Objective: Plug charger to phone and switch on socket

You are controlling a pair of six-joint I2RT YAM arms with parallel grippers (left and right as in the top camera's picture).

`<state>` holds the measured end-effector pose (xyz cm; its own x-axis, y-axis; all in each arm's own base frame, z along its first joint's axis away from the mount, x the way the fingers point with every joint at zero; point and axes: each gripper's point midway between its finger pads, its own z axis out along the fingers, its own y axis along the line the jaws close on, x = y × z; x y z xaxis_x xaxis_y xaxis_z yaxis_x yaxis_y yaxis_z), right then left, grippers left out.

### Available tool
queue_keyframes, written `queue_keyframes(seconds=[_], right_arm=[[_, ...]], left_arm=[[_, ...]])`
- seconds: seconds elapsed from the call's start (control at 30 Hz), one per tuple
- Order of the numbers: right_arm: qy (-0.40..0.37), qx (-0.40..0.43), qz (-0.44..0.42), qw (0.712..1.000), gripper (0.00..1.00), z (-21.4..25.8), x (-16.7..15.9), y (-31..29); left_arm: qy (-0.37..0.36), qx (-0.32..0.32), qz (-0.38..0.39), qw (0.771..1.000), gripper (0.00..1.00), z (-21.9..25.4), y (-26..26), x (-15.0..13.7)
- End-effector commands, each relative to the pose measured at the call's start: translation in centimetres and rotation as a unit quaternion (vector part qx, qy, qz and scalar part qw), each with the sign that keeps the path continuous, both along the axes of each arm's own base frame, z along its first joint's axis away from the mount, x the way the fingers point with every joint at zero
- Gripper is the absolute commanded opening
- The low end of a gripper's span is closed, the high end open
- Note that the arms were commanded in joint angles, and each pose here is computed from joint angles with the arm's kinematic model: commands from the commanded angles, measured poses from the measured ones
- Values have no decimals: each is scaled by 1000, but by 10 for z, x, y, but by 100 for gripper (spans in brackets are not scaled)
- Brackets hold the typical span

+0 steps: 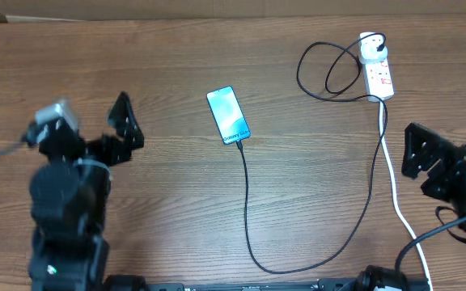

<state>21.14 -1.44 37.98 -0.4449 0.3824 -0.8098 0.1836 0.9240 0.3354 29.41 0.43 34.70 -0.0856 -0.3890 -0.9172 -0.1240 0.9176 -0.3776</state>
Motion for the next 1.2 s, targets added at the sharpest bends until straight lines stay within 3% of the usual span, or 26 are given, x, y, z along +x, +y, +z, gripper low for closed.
queue_keyframes(seconds=[0.0, 0.2, 0.37, 0.8, 1.17], right_arm=[[-6, -15, -4, 1000, 100, -31, 3, -3], [-80, -37, 17, 996, 100, -67, 9, 7], [-127, -46, 33, 990, 100, -92, 10, 15], [-224, -80, 86, 967, 100, -137, 23, 37], [-264, -82, 85, 957, 100, -157, 19, 38]], left_arm=[[-26, 10, 45, 999, 100, -27, 16, -13], [-124, -2, 70, 990, 100, -45, 26, -36], [-165, -8, 73, 984, 100, -62, 28, -51], [-193, -14, 90, 977, 100, -93, 35, -66], [-170, -10, 93, 981, 100, -121, 36, -59]])
